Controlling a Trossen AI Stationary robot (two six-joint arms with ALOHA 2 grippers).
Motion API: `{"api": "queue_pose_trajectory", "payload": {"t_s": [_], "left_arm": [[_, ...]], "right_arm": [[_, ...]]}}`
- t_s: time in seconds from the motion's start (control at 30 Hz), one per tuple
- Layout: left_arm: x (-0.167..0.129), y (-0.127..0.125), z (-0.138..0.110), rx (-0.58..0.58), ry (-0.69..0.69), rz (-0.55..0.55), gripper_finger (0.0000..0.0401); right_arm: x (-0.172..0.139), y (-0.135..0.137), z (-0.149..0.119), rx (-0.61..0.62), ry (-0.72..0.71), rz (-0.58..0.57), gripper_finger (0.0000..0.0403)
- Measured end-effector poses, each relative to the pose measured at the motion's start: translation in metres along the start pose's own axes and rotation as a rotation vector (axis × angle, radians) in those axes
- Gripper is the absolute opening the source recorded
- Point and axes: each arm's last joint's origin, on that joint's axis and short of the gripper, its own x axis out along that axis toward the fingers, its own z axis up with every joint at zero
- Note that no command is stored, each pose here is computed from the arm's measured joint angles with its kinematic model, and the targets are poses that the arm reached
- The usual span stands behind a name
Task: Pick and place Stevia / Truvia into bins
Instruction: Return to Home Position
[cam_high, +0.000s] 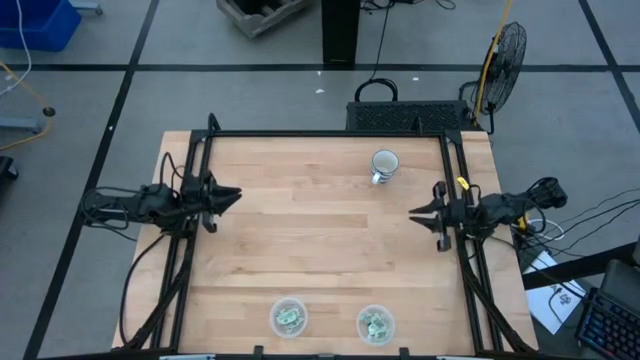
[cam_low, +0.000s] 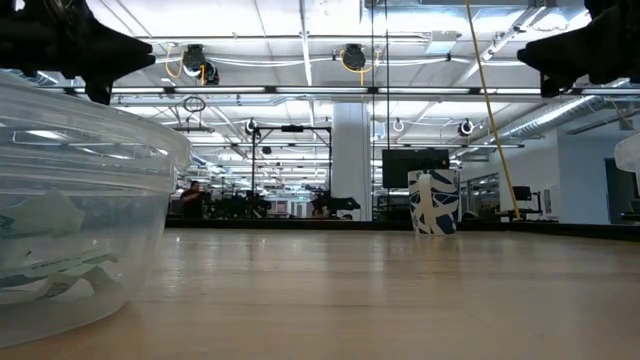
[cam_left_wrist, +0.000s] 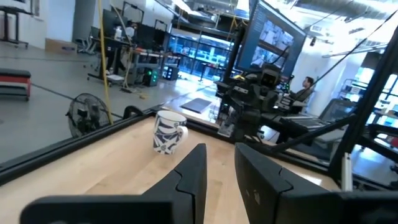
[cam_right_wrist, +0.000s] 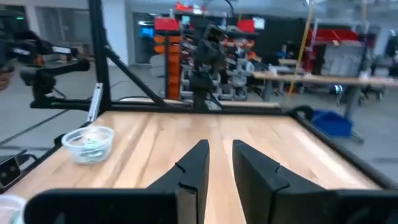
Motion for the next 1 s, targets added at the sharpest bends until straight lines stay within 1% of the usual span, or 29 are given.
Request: {"api": "queue_pose_trajectory", "payload": {"t_s": [0.07,0.13,0.23,0.33,0.47,0.53,0.67,0.77,0.83,0.93,1.0], "left_arm": [[0.0,0.001,0.0,0.009,-0.002,0.014,0.0088],[0.001,0.003,0.001,0.002,-0.007,0.031,0.0088],[0.001,0.005,0.001,0.002,-0.009,0.051,0.0088],[0.001,0.007,-0.002,-0.022,0.015,0.074,0.0088],[0.001,0.009,-0.007,-0.05,0.066,0.094,0.0088],[0.002,0.009,-0.008,-0.056,0.054,0.09,0.0088],[0.005,0.01,-0.016,-0.029,0.019,0.074,0.0088],[0.008,0.013,-0.03,-0.041,0.012,0.071,0.0088],[0.009,0.014,-0.035,-0.05,-0.012,0.066,0.0088],[0.009,0.014,-0.033,-0.037,-0.028,0.067,0.0088],[0.009,0.013,-0.032,-0.026,-0.036,0.066,0.0088]], "right_arm": [[0.0,-0.001,0.001,-0.026,-0.006,-0.006,0.0063],[0.001,-0.004,0.002,-0.033,-0.019,-0.039,0.0063],[0.001,-0.008,0.008,-0.053,-0.078,-0.083,0.0063],[0.001,-0.011,0.01,-0.08,-0.089,-0.12,0.0063],[0.002,-0.013,0.01,-0.121,-0.099,-0.086,0.0063],[0.002,-0.014,0.011,-0.124,-0.11,-0.075,0.0063],[0.004,-0.017,0.007,-0.089,-0.094,-0.108,0.0063],[0.006,-0.019,-0.002,-0.067,-0.071,-0.129,0.0063],[0.008,-0.02,-0.007,-0.05,-0.064,-0.142,0.0063],[0.008,-0.021,-0.008,-0.015,-0.068,-0.152,0.0063],[0.009,-0.02,-0.011,-0.01,-0.063,-0.121,0.0063]]}}
